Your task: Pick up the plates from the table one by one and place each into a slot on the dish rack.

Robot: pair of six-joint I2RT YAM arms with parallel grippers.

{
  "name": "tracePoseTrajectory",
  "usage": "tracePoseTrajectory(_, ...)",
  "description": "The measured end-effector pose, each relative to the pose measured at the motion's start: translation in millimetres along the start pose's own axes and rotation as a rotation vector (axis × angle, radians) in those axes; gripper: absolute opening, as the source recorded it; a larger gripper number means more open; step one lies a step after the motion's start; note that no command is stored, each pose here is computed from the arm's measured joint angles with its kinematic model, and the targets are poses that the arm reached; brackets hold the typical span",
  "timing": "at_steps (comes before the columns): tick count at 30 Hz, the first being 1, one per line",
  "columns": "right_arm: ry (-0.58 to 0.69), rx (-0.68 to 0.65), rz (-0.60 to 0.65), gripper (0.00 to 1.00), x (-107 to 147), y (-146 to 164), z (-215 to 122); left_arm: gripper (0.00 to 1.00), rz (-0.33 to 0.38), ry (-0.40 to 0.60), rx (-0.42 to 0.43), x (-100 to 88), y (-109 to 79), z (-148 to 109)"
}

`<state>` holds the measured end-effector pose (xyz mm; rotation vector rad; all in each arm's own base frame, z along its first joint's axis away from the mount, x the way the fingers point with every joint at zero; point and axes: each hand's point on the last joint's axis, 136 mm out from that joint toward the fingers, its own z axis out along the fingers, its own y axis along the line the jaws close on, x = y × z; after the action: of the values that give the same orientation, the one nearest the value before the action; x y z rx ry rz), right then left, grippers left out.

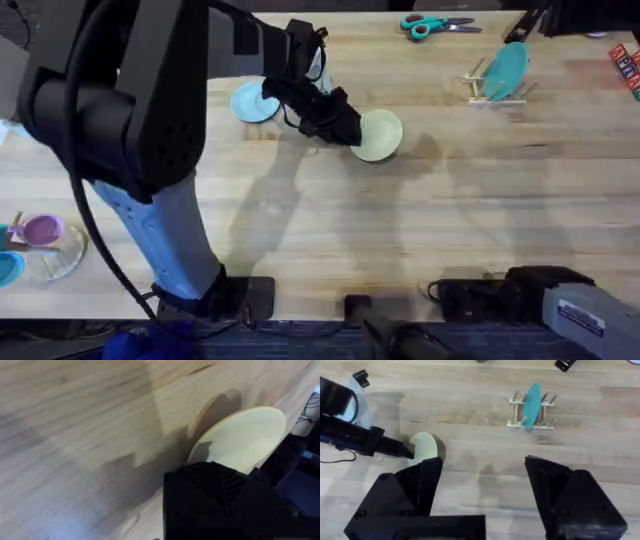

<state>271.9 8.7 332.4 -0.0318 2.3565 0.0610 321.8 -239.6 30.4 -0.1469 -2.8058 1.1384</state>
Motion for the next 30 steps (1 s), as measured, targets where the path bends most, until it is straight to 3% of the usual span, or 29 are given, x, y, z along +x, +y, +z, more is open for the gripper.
tracePoseTrajectory(10, 0.01, -0.004, 0.001, 0.995, 2, 1, 0, 0.042, 0.0, 0.0, -0.001, -0.1, 0.1, 0)
tracePoseTrajectory(17, 0.03, -0.095, 0.005, 0.993, 4, 16, 4, 0.043, 0.0, -0.001, -0.001, -0.3, 0.1, 0)
tracePoseTrajectory(30, 0.322, -0.263, 0.066, 0.995, 24, 39, 91, 0.042, 0.007, -0.007, 0.001, -2.1, -0.6, 0)
